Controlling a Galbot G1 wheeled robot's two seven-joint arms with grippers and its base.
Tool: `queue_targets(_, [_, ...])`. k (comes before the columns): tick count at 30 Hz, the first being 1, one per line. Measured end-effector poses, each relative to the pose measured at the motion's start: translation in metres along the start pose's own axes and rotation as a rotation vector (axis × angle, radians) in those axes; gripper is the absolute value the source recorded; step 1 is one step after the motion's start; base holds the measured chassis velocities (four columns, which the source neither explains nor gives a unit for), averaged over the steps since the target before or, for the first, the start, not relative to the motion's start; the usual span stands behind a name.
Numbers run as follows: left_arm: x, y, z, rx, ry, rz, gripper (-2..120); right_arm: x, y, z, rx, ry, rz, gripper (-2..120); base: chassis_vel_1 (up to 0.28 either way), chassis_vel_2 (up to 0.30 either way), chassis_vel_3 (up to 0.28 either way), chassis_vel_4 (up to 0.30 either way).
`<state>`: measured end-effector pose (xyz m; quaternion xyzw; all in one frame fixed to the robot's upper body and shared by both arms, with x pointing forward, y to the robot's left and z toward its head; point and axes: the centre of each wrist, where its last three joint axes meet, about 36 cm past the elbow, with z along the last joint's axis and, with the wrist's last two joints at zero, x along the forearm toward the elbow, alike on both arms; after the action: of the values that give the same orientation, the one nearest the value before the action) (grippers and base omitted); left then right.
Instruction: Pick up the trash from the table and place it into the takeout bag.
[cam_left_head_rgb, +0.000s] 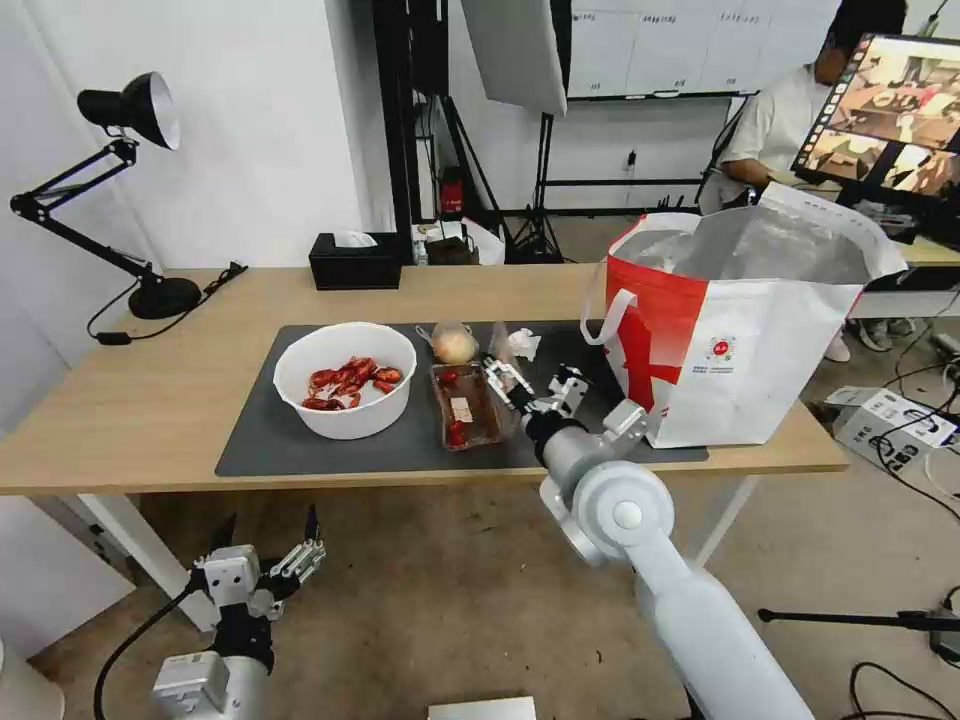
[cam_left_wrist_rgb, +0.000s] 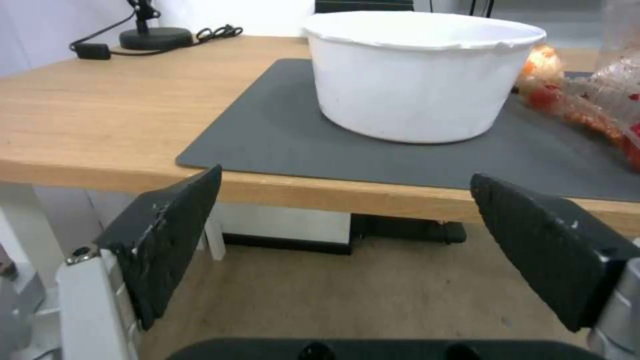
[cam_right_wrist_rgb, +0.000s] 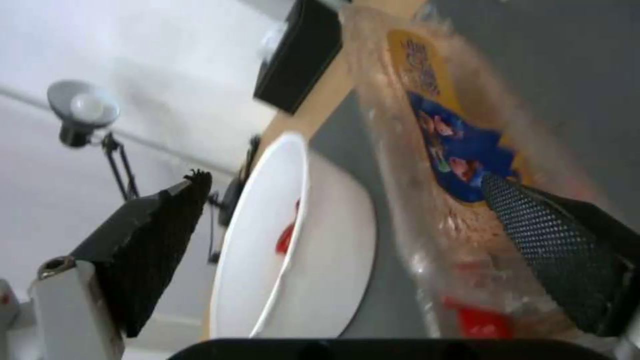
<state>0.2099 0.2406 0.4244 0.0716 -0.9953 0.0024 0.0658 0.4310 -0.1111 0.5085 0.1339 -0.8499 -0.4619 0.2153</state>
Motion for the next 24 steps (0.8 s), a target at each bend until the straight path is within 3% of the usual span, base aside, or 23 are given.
queue_targets(3, [0.000, 0.001, 0.000, -0.002, 0.001, -0.002, 100, -0.010, 0.004, 0.004, -0.018, 0.051, -0.006, 100, 0.000, 0.000, 0.000, 0.000])
queue_targets(7, [0.001, 0.003, 0.000, -0.002, 0.002, -0.004, 100, -0.048, 0.009, 0.020, -0.052, 0.142, 0.079, 100, 0.000, 0.000, 0.000, 0.000])
queue_targets(19, [0.000, 0.004, -0.004, 0.005, -0.008, -0.005, 100, -0.056, 0.020, 0.010, -0.050, 0.130, 0.050, 100, 0.000, 0.000, 0.000, 0.000])
queue_targets(22, [0.000, 0.005, -0.005, 0.006, -0.011, -0.003, 100, -0.058, 0.028, -0.008, 0.032, 0.077, -0.005, 100, 0.000, 0.000, 0.000, 0.000])
queue_targets(24, [0.000, 0.005, -0.005, 0.008, -0.012, -0.002, 100, -0.066, 0.027, -0.023, 0.240, 0.032, -0.052, 93, 0.000, 0.000, 0.000, 0.000])
